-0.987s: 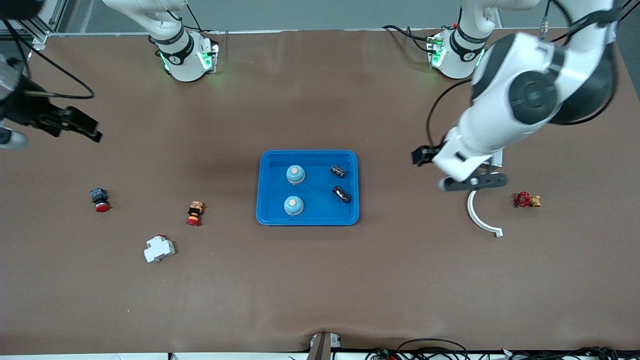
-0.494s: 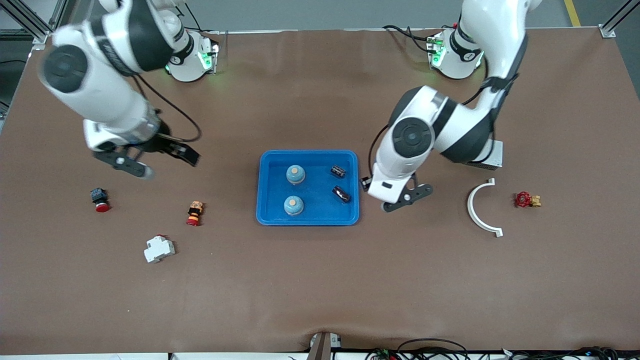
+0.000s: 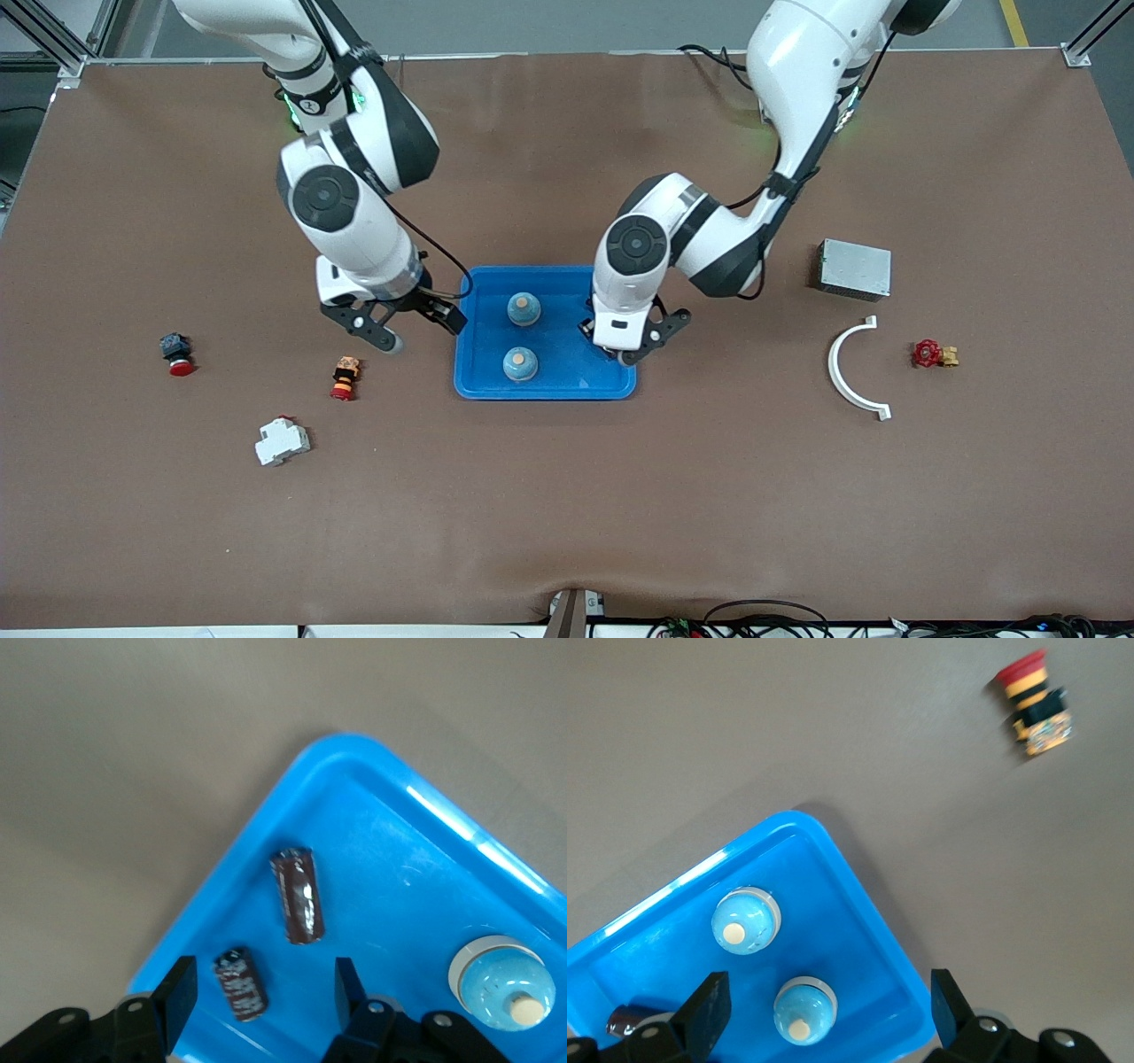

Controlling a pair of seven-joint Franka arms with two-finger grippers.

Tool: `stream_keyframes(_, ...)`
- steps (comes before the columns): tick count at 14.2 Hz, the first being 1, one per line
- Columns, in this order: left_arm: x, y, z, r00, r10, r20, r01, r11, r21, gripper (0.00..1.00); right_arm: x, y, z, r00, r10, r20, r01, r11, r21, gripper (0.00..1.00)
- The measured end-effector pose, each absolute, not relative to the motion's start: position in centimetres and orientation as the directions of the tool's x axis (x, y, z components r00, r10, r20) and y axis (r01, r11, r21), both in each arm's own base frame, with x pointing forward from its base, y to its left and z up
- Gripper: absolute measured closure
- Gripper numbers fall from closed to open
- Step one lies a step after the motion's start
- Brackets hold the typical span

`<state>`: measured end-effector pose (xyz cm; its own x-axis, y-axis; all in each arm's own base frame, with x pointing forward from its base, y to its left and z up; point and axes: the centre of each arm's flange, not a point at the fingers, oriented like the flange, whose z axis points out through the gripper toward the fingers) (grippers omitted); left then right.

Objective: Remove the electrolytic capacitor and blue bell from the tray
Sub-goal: 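Grasp a capacitor with the left gripper while the right gripper grasps a bell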

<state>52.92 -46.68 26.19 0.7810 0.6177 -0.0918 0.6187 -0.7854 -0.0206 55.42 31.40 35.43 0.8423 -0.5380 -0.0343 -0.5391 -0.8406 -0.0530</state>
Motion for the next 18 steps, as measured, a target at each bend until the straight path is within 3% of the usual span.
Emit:
stream_keyframes(9,48.0,-47.7,18.8,0.719,0.689,-0.098,0.686,-0.725,-0.066,0.36,56.2,40.3,22.8,0.801,-0.596,-0.058,-0.599,-0.799,-0.046,0.00)
stream_keyframes(18,46.1,-49.1,19.5,0.701,0.707,-0.091,0.703,-0.707,-0.075,0.36,57.4,40.9,20.5,0.799,-0.601,-0.026,-0.601,-0.796,-0.074,0.00)
